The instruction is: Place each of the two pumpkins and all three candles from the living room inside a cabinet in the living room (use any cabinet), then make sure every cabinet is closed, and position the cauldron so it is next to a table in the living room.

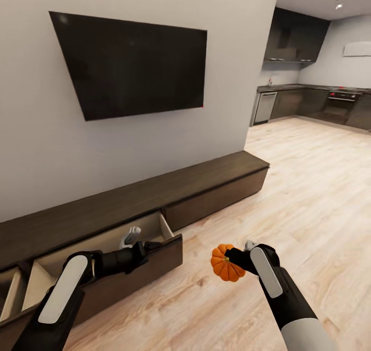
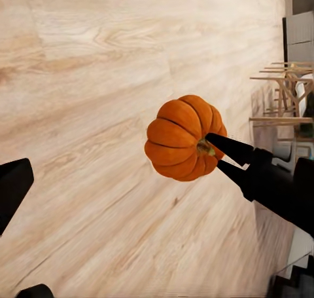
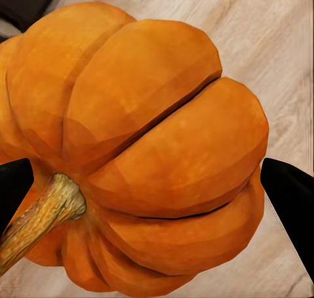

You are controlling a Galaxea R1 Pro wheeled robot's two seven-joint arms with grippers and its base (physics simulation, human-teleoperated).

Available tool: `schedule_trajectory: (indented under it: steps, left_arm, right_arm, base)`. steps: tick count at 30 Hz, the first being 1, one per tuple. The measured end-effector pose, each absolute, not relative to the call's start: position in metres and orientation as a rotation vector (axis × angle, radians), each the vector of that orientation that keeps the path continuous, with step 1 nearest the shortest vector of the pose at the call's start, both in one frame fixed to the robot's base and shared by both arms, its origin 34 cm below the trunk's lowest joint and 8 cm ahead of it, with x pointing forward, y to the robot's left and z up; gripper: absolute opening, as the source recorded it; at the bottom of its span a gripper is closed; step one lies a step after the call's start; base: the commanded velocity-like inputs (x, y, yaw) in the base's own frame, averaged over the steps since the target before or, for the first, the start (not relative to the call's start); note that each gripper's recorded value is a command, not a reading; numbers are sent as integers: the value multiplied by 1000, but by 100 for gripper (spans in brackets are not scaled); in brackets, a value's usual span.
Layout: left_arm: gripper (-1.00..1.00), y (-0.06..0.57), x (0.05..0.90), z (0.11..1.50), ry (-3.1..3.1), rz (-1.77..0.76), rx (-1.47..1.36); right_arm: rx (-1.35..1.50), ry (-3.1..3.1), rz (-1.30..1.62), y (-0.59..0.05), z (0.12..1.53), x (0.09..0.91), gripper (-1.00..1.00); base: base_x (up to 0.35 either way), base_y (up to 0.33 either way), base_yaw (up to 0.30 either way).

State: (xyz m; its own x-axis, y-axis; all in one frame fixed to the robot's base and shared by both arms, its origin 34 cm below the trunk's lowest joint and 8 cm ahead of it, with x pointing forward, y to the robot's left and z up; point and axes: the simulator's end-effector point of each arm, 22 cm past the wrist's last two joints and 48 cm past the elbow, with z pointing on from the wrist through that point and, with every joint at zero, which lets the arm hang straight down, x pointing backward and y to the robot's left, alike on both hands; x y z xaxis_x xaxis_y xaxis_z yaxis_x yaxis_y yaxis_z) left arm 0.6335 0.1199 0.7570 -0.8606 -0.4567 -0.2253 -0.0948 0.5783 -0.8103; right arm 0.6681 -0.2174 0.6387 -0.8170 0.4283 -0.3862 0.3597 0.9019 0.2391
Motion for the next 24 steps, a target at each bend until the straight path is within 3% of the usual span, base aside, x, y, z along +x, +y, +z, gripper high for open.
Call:
schedule_trajectory:
  steps: [24]
  left_arm:
    - [100,120,633,760,2395,-1196,-440]
  right_arm:
    - [573,2618,215,-219,643,669,-100]
  base:
    - [0,0,-277]
